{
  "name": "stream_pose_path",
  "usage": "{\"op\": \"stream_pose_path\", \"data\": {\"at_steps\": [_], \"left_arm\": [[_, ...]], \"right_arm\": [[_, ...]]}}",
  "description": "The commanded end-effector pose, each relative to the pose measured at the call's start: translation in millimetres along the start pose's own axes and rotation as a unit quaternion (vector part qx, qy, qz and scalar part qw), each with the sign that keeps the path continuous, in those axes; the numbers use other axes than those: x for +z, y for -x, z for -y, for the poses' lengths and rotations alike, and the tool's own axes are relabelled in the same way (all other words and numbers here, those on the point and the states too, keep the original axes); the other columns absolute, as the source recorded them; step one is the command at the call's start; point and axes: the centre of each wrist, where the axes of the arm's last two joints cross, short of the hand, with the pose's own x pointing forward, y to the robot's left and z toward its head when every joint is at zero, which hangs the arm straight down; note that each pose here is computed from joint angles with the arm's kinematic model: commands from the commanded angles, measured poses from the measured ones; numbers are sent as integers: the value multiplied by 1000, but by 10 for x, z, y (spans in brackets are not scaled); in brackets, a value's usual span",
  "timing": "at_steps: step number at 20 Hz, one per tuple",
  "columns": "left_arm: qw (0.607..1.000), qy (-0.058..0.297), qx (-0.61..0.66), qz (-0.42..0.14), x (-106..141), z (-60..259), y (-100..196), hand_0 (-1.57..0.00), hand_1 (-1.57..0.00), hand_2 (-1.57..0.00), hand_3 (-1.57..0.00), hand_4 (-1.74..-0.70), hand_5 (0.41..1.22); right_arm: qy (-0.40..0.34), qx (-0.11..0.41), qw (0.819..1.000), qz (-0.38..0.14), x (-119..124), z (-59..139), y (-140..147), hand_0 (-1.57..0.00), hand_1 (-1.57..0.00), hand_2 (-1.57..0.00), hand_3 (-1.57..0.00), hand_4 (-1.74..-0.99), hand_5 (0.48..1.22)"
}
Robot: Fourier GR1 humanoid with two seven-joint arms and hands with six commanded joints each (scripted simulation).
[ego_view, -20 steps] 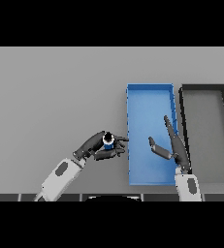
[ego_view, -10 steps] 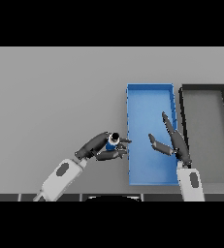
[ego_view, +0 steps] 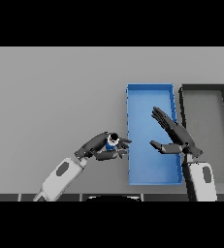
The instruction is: Pick up the blue pipe and place it into the blue bin.
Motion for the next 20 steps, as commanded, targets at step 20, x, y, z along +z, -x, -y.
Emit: {"op": "stream_pose_path", "data": {"at_steps": [20], "left_arm": [[1000, 23, -12, 6, -16, -43, 15, -1571, -1571, -1571, -1544, -1510, 1221]], "right_arm": [[-321, 81, 943, 30, -1142, -789, -875, 1, 1, 1, 1, -1218, 509]]}}
